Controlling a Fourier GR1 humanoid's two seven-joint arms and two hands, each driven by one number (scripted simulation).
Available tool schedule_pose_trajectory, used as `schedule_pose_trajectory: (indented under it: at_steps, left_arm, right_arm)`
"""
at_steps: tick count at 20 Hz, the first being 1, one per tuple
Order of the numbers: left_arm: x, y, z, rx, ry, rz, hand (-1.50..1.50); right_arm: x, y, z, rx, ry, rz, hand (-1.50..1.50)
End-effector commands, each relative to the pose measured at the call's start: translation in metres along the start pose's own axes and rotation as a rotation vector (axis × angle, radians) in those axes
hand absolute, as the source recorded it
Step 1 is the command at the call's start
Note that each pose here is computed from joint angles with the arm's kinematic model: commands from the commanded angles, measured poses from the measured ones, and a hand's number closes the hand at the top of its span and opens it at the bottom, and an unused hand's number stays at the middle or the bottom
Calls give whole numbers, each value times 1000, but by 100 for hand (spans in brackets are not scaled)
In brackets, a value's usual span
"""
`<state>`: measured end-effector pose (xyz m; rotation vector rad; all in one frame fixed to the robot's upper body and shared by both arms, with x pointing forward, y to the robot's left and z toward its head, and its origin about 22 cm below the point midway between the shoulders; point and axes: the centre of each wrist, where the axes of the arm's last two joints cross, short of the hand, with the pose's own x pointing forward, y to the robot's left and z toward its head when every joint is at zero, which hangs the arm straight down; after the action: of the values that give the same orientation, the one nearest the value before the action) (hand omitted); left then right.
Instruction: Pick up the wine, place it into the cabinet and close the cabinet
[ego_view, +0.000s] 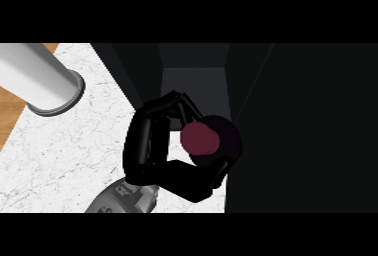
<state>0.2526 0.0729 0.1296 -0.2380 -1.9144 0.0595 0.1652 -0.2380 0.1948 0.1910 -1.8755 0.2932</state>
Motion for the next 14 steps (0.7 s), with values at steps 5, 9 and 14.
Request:
schedule_pose_trajectory:
  at_steps: [5,9,14]
  left_arm:
    - [1,-18,-16,34,-1,-35,150]
    - [-10,-26,-36,47,-32,-86,150]
    - [-18,-31,-26,59,-10,-34,150]
  right_arm:
    - [32,12,39,50,-44,-52,-150]
    - [27,7,25,55,-66,-30,-150]
    - [22,8,13,50,-49,-39,-150]
